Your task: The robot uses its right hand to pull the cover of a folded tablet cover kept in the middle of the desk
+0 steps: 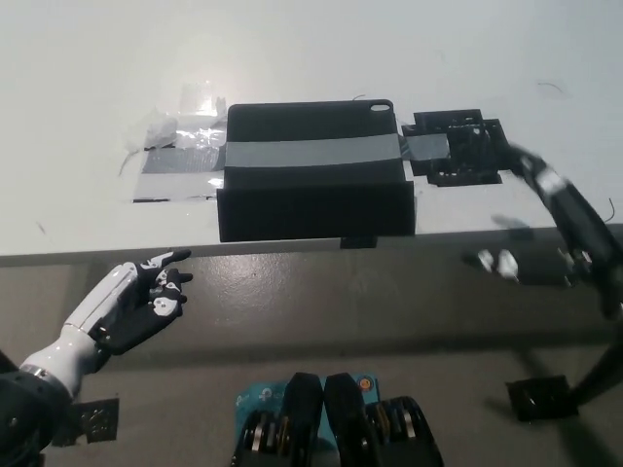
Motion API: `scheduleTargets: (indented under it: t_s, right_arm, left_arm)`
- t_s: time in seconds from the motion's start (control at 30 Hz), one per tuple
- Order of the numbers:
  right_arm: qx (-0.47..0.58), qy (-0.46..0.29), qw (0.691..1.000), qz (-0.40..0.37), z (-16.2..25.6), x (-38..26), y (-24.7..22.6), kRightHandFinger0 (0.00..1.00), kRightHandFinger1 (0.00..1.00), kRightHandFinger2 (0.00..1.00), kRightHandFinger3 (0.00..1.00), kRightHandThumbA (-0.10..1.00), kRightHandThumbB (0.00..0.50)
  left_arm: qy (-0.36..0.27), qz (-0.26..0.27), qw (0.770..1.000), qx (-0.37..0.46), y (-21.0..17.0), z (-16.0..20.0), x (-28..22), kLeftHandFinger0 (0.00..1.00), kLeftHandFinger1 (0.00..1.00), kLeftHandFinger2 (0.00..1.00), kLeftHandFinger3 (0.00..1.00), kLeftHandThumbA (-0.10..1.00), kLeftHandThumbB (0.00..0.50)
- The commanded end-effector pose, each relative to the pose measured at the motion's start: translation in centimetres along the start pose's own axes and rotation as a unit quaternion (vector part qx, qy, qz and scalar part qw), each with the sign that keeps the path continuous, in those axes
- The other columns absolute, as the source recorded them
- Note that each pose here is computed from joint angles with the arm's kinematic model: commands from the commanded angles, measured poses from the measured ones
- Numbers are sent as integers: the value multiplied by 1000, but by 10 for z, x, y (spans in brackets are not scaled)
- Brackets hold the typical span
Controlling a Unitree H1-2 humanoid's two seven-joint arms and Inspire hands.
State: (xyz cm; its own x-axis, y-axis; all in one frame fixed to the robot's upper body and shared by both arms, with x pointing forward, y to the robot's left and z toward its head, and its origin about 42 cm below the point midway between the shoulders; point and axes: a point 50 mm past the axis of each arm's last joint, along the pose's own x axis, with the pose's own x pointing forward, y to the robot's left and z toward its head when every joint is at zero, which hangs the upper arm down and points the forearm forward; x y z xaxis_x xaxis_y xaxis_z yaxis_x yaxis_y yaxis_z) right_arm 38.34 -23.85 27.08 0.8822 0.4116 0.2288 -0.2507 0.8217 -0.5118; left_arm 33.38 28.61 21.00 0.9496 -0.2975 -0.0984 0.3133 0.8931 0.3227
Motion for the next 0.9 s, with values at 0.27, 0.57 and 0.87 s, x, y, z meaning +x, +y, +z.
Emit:
scheduleTargets:
  t_s: [0.27, 0.57, 0.87]
  right_arm:
    - [-139, -106, 976, 132, 103, 124, 20, 1000, 1000, 1000, 1000, 1000, 426]
    - [-273, 15, 914, 300, 101, 165, 60, 1000, 1000, 1000, 1000, 1000, 500]
    - [-353, 108, 861, 350, 81, 185, 91, 1000, 1000, 1000, 1000, 1000, 500]
  left_arm:
    - [-6, -5, 1000, 2, 4, 8, -2, 787, 853, 959, 1000, 1000, 102]
    - [-5, -4, 1000, -2, 3, 6, 0, 788, 851, 953, 1000, 1000, 92]
    - [-3, -3, 1000, 2, 5, 6, -2, 778, 854, 958, 1000, 1000, 90]
